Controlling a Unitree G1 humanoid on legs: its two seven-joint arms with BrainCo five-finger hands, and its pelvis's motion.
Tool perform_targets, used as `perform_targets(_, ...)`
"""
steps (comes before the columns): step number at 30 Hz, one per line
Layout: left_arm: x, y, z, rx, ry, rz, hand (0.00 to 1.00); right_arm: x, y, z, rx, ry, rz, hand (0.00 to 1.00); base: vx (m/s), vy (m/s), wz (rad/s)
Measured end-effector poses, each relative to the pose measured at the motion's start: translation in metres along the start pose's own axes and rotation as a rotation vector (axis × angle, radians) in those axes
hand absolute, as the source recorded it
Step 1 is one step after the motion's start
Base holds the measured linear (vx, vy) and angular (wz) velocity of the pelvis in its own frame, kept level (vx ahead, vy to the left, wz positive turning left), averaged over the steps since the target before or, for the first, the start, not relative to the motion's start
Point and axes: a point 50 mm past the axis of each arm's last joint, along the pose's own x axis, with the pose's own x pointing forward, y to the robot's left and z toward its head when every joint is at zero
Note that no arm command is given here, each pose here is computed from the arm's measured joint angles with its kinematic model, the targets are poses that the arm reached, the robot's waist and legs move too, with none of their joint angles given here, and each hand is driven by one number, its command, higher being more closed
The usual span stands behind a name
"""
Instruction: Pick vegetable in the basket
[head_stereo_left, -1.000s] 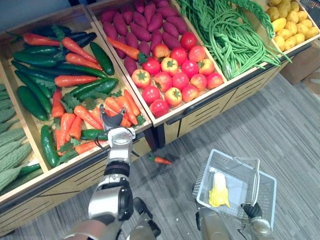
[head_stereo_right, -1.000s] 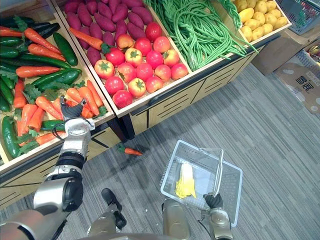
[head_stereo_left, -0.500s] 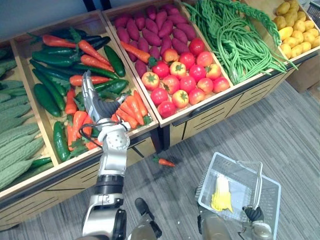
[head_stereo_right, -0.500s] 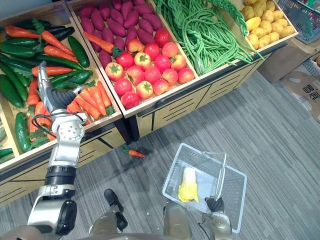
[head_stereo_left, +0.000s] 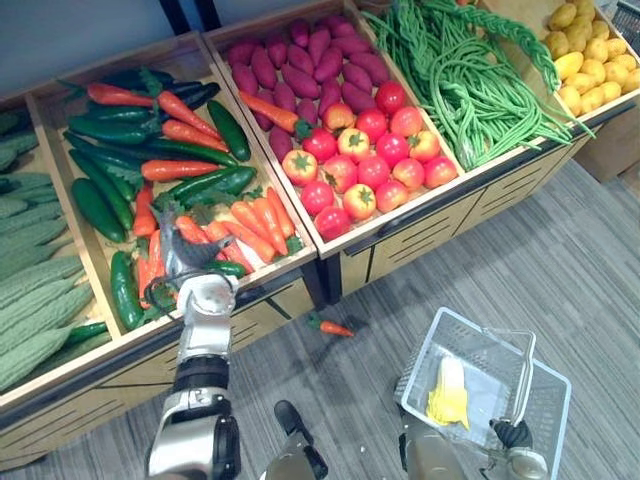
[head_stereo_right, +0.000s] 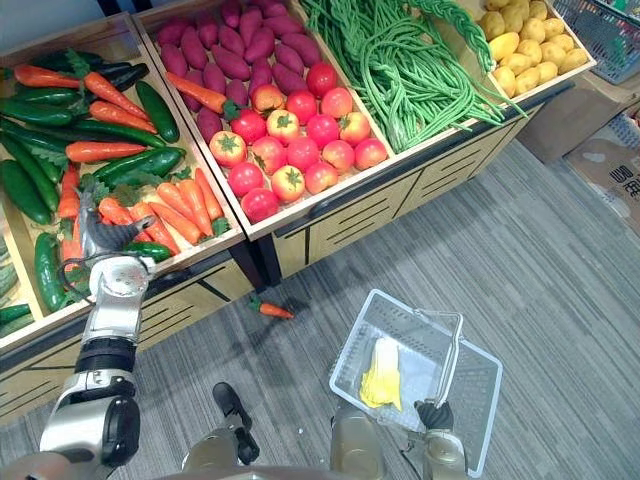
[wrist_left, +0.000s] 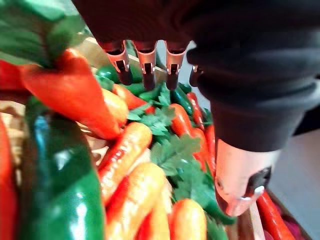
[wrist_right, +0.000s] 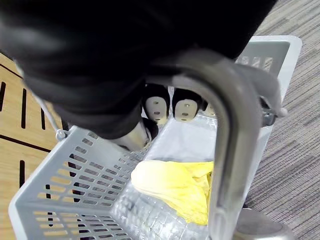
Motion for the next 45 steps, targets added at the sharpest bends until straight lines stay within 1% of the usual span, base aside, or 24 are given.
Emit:
perform_targets(8,0.007,0.01,-0.008,0.013,0.038,0.031,0.0,0.0,0.0,0.001,-0.007,-0.006,0.004,1.0,0.0,-0.001,0.01)
perform_targets(13,0.01,0.01,-0.005,0.008,0.036,0.033,0.0,0.0,0.0,0.003,-0.01,-0.015,0.004,1.0,0.01,-0.005,0.03)
perform_targets(22,0.008,-0.001,-0.021,0.042,0.109,-0.033,0.0,0.001,-0.002,0.005,-0.043,-0.028,0.014,1.0,0.02,-0.006,0.0)
perform_targets(28,0.005,-0.009,-0.03,0.061,0.153,-0.109,0.0,0.002,-0.001,0.006,-0.044,-0.029,0.015,1.0,0.0,0.0,0.0)
perform_targets(33,0.008,-0.008,-0.031,0.078,0.155,-0.127,0.0,0.005,-0.004,0.013,-0.048,-0.042,0.011,1.0,0.0,-0.003,-0.01)
perform_targets(34,0.009,-0.008,-0.031,0.083,0.158,-0.135,1.0,0.006,-0.005,0.015,-0.05,-0.04,0.011,1.0,0.0,0.0,0.0)
perform_targets(41,0.021,0.005,-0.032,0.078,0.171,-0.136,1.0,0.009,-0.003,0.025,-0.052,-0.056,0.029,1.0,0.02,-0.016,-0.06)
perform_targets(45,0.025,0.005,-0.029,0.061,0.181,-0.153,1.0,0.011,-0.007,0.027,-0.065,-0.059,0.04,1.0,0.04,-0.023,-0.09)
